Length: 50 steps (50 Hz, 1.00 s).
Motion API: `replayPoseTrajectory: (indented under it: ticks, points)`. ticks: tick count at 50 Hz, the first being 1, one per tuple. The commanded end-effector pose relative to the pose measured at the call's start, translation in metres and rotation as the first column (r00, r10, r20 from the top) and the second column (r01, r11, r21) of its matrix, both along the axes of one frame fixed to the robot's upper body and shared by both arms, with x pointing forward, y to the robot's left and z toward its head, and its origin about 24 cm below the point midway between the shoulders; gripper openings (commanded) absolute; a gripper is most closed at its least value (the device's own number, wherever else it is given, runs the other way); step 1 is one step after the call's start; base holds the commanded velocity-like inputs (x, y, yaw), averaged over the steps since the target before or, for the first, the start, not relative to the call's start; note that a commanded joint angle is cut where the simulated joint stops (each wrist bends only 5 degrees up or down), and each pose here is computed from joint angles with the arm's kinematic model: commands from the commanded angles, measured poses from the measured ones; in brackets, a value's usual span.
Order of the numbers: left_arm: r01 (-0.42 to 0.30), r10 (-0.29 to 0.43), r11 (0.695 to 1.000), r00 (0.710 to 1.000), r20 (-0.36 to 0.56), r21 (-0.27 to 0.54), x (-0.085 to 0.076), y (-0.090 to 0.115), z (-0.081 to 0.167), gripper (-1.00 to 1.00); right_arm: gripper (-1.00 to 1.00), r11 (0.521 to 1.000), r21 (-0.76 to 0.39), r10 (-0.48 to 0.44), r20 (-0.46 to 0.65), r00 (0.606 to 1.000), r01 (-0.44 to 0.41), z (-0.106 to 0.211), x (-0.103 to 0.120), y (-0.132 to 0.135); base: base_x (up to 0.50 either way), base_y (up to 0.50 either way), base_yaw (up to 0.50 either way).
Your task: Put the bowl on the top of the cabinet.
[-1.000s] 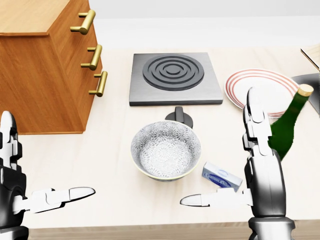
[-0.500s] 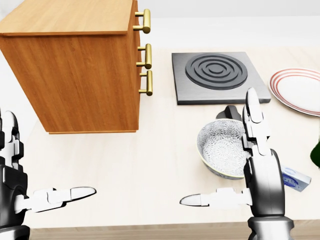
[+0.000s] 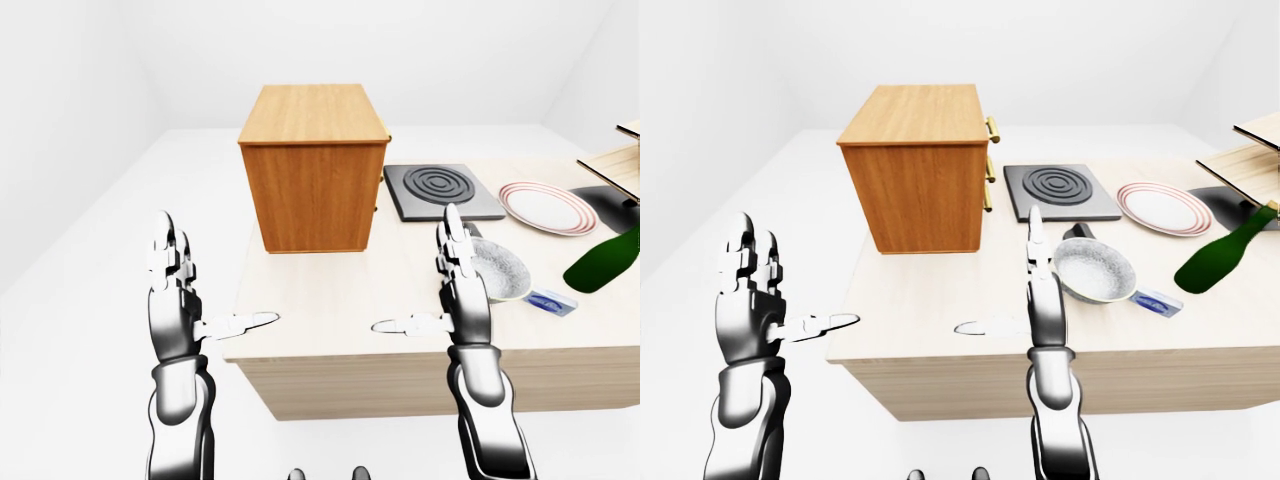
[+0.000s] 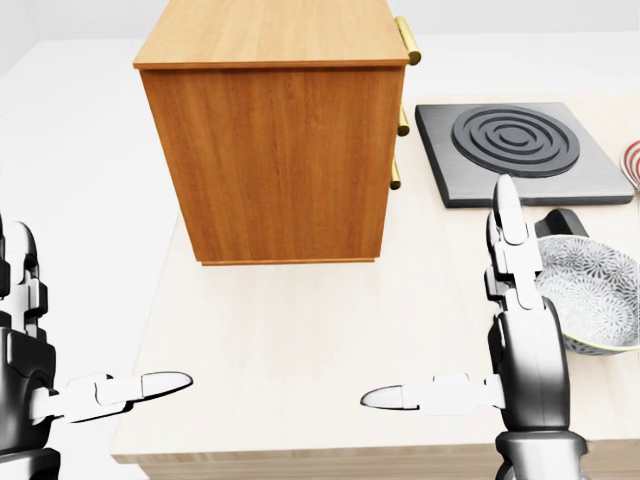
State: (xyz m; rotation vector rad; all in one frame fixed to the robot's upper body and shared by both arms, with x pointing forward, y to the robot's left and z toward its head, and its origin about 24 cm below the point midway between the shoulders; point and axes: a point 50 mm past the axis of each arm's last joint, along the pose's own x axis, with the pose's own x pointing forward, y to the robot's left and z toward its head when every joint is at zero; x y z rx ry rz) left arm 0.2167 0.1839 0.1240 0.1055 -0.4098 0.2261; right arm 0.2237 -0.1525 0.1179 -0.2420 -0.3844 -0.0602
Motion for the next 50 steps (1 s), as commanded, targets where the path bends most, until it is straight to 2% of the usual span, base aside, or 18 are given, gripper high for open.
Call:
replayPoseTrajectory:
  ticks: [1, 17, 44, 50]
  points:
    - [0.002, -0.002, 1.000, 1.000, -0.001, 0.001, 0.0004, -0.0006, -0.0003, 1.00, 1.00, 1.000, 0.005, -0.007, -0.020, 1.000, 0.007, -0.0046, 0.0008, -0.0014, 0.00, 0.29, 0.00]
    - [0.017, -0.017, 1.000, 1.000, -0.010, -0.002, 0.0015, -0.0014, -0.0021, 1.00, 1.00, 1.000, 0.002, 0.002, -0.003, 1.000, -0.002, -0.0007, 0.0010, 0.0001, 0.03, 0.02, 0.00]
    - [0.030, -0.030, 1.000, 0.999, -0.016, 0.000, 0.0017, -0.0031, -0.0032, 1.00, 1.00, 1.000, 0.000, 0.006, -0.007, 1.000, -0.006, -0.0015, 0.0004, 0.0008, 0.49, 0.00, 0.00]
    - [0.032, -0.032, 0.999, 0.999, -0.020, 0.000, 0.0029, -0.0032, -0.0040, 1.00, 1.00, 1.000, -0.001, 0.005, -0.008, 1.000, -0.005, -0.0018, 0.0008, 0.0008, 0.02, 0.00, 0.00]
